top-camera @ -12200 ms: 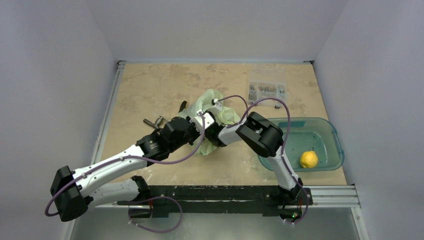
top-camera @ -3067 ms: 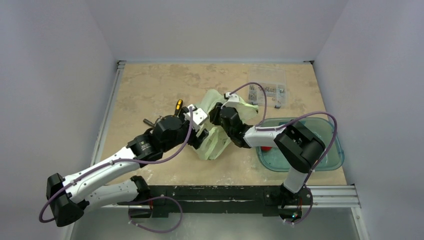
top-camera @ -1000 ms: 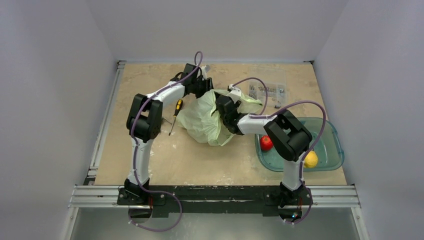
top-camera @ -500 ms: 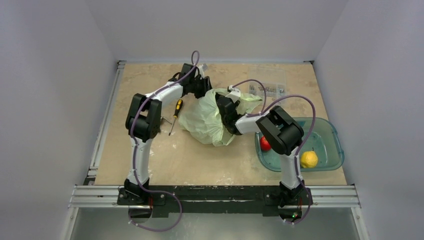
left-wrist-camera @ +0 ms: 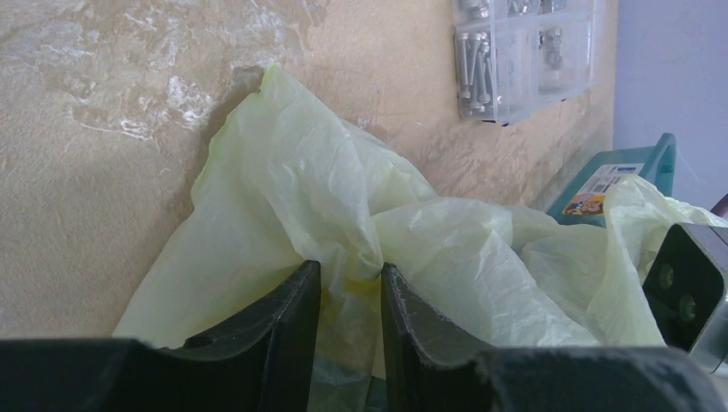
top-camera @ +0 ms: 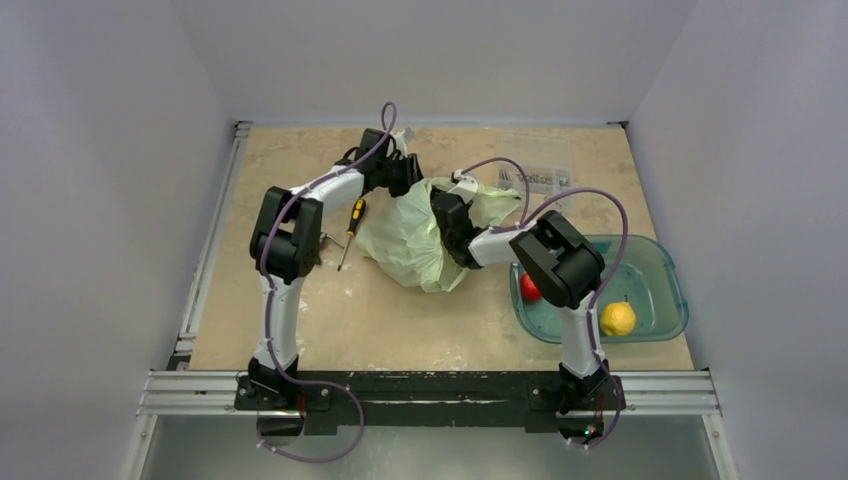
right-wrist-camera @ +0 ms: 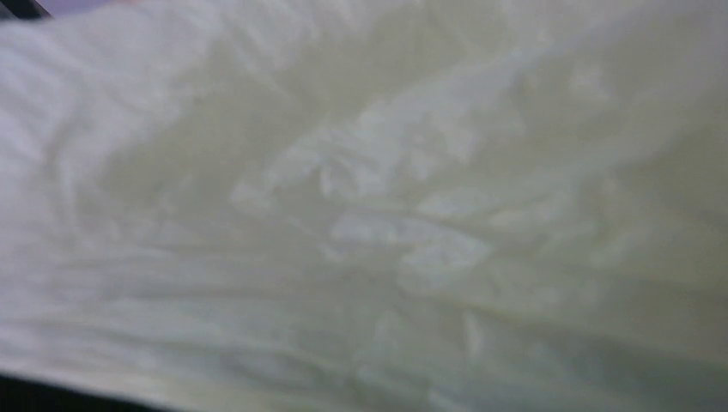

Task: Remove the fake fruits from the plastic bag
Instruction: Take out the fake fruit from the plastic bag.

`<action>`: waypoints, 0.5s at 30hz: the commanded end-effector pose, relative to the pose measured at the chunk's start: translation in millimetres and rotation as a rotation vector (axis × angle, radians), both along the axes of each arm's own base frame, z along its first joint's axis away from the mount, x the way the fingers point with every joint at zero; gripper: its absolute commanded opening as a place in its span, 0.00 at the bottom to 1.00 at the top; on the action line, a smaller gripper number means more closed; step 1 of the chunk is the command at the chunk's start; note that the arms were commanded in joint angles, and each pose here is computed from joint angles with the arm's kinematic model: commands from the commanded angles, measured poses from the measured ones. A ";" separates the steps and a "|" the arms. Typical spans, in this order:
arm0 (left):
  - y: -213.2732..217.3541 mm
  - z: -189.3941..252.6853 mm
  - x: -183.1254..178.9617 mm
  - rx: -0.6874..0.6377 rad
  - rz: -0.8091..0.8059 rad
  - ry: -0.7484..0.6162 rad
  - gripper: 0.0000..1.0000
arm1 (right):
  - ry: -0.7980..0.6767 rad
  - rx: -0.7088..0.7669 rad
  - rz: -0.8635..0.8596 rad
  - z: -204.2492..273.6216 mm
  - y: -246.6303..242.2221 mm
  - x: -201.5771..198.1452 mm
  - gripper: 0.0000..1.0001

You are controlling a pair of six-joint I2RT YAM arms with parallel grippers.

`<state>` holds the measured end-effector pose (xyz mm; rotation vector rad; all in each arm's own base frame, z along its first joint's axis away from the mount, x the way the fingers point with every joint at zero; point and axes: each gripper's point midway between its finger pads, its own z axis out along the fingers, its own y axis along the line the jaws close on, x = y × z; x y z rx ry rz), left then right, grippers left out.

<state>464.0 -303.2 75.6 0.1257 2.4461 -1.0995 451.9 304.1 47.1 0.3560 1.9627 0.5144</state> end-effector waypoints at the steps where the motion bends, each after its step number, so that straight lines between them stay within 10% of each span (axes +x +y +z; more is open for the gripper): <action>1: -17.2 21.3 -43.2 -0.059 -0.126 0.069 0.31 | -0.131 0.088 -0.071 53.3 -9.3 22.7 0.66; 15: -12.9 39.9 -32.8 -0.033 -0.115 0.034 0.43 | -0.160 0.033 -0.020 70.6 -20.6 -7.4 0.26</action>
